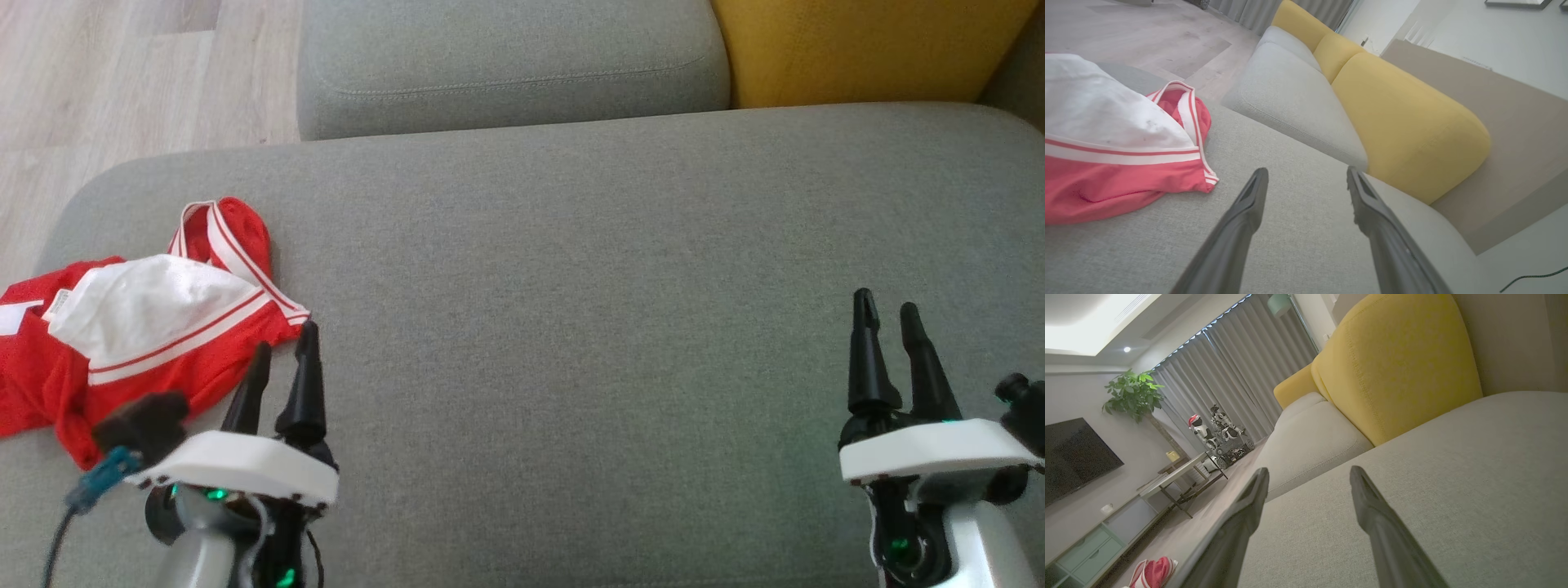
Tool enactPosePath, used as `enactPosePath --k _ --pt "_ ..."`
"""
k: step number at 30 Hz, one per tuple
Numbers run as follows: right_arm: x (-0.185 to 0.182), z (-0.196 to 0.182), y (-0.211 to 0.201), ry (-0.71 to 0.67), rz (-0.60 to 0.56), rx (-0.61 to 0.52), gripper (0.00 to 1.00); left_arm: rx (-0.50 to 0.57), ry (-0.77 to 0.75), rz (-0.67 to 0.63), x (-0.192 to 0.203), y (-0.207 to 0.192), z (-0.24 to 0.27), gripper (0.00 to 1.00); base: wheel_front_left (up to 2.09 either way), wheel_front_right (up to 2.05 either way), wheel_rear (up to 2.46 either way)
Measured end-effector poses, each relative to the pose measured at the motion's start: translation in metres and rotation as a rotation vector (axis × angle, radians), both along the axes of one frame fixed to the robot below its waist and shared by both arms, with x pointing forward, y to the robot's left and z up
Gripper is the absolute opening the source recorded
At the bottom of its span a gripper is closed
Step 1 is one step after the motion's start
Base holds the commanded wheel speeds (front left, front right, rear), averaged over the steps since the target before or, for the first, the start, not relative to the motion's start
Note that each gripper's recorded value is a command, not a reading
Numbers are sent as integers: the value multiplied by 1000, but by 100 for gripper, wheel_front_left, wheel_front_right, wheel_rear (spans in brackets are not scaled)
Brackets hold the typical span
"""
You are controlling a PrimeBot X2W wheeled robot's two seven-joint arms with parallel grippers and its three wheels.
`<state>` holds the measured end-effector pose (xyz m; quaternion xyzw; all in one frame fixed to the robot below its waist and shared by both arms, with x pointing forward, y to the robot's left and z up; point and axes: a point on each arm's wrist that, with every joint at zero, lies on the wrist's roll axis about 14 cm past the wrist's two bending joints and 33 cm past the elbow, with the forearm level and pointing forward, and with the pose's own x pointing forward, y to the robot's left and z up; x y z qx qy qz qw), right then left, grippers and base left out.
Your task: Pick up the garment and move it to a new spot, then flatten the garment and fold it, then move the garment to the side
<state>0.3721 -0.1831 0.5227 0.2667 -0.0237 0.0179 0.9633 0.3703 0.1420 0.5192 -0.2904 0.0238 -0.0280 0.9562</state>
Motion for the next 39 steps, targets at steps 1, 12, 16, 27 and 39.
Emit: enactPosePath --k 1,12,16,27,39 --pt "0 0 1 -2 2 -17 100 28 2 -2 0 -2 -1 100 0 0 0" --pt "0 5 10 -29 26 -207 100 321 -19 -44 -1 -21 -3 100 0 0 0" --pt "0 7 12 -42 28 -267 100 406 -19 -43 -4 -24 -7 100 0 0 0" --pt "-1 10 16 -71 36 -394 100 592 -94 -42 -8 -32 -2 100 0 0 0" --pt "-2 7 22 -84 50 -432 100 680 -160 -15 -10 -35 7 100 0 0 0"
